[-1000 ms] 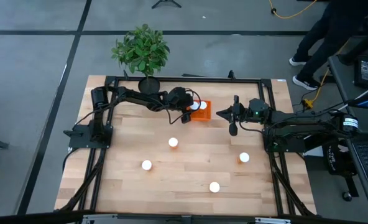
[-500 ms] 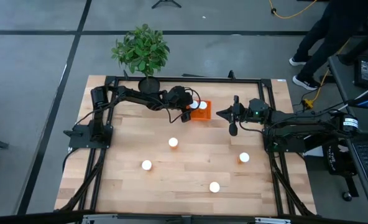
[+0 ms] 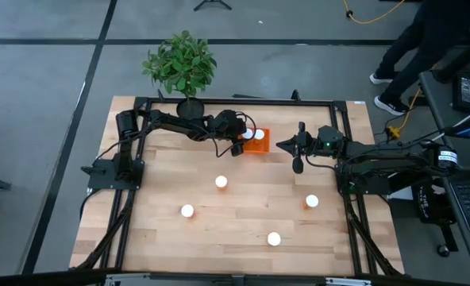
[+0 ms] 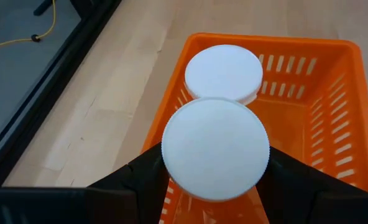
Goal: Pick and place pill bottles into a basket
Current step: Put the orange pill bottle into the orange bin
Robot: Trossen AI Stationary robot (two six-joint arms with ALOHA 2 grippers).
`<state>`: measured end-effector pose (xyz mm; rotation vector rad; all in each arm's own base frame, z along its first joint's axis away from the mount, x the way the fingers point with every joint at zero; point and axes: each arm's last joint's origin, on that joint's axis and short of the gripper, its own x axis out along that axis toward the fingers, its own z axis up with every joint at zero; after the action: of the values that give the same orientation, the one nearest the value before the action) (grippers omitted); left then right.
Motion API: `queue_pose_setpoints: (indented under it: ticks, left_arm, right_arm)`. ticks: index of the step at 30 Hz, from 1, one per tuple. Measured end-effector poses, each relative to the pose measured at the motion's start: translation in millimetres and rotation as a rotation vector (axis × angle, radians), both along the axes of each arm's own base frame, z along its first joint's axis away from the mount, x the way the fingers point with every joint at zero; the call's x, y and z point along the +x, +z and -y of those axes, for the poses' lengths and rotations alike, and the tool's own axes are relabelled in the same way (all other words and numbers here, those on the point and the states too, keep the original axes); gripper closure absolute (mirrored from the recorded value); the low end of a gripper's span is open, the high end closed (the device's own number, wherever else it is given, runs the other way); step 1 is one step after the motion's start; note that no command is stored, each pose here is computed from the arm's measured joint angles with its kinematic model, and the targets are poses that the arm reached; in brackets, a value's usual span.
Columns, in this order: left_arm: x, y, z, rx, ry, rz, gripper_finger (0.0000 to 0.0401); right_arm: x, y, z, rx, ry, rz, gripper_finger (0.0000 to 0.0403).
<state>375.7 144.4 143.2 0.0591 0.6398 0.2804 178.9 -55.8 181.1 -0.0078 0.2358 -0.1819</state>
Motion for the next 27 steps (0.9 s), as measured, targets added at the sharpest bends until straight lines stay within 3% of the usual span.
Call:
queue_pose_setpoints:
  ticks: [27]
  left_arm:
    - [3.9,6.2,-1.0,0.04,-0.011,0.066,0.0164]
  right_arm:
    - [0.0,0.1,0.0,0.0,0.0,0.0,0.0385]
